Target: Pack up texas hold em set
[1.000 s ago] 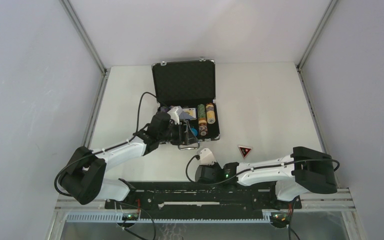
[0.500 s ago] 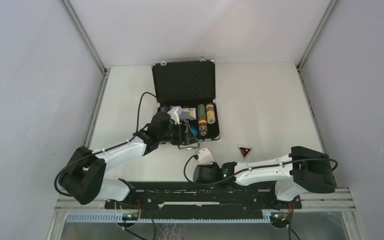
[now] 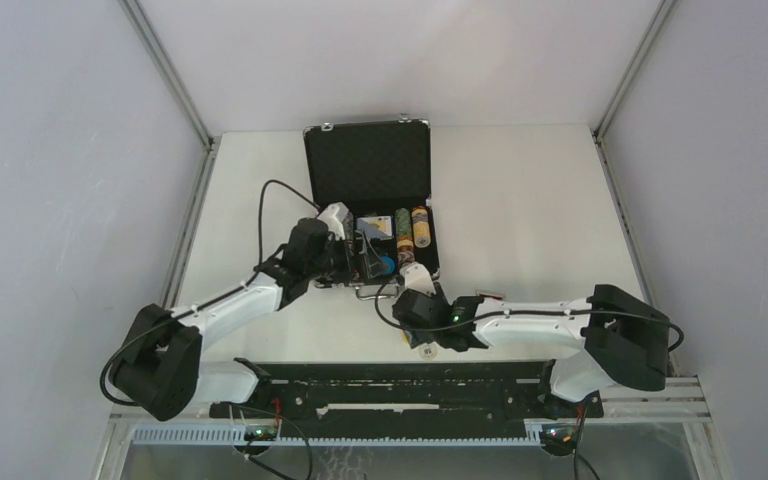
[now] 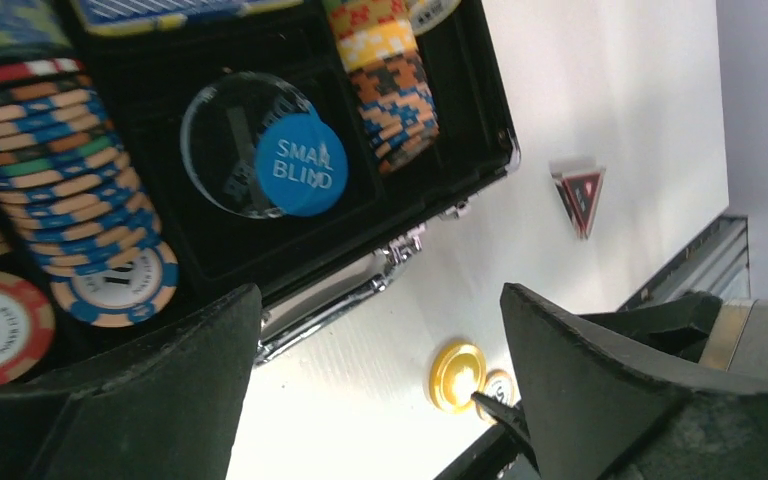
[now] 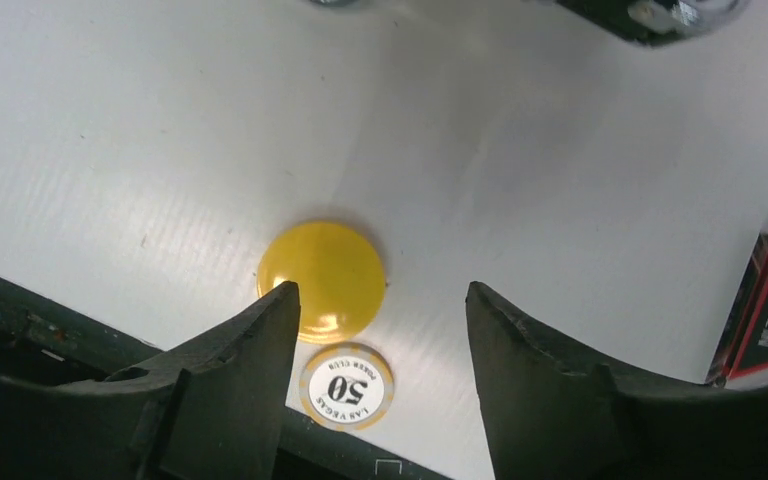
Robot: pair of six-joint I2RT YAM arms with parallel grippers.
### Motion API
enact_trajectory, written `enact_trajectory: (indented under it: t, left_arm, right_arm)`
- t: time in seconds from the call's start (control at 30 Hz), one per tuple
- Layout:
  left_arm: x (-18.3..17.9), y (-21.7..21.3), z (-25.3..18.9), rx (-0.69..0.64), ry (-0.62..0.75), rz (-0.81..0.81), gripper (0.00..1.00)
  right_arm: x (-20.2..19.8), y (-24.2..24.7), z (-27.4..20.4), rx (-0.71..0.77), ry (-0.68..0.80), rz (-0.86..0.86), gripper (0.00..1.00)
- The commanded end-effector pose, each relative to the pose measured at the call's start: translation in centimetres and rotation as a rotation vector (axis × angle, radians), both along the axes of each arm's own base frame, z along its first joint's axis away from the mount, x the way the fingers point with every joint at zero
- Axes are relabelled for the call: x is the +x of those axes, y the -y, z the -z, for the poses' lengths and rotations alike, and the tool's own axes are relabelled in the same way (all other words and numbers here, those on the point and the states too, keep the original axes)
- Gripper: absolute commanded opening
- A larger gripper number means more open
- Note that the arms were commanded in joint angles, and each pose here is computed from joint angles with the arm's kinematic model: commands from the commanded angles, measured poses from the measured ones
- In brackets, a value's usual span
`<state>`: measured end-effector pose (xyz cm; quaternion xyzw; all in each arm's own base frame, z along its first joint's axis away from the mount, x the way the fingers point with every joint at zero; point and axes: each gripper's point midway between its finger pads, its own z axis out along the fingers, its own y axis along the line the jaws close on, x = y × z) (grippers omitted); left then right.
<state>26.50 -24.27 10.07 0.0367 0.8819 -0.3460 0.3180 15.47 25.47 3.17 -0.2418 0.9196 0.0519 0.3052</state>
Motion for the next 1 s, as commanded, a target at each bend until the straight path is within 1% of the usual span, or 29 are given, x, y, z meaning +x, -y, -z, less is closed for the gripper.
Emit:
enact_trajectory:
  t: [0.0,0.07,0.2,0.47,0.63,0.97]
  left_arm:
    - [0.7,-1.5,-0.5,0.005,0.033,-0.064,0.97]
    - [0.7,-1.5,-0.5,0.005,0.032,-0.065,1.00]
    - [0.6,-1.4,-0.5,0.002,0.030,-0.061,1.00]
    - [0.5,-1.1,-0.5,-0.011,0.024,-0.043,1.00]
    - [0.4,-0.9,-0.4,-0.015,0.018,-0.036,1.00]
    - [0.3,-0.5,-0.4,-0.030,0.011,-0.017,1.00]
  right_arm:
    - [1.2,-3.3,-1.4,0.059,0.017,-0.080,0.71]
    - [1.1,-3.8,-0.8,0.050,0.002,-0.095,0.72]
    - [0.4,-5.0,0.0,0.066,-0.037,-0.125,0.73]
    - [-0.3,-4.2,1.2,0.050,-0.072,-0.101,0.74]
    - [-0.7,-3.7,1.4,0.045,-0.084,-0.098,0.67]
    - [-1.2,-2.5,1.3,0.058,-0.090,-0.080,0.63]
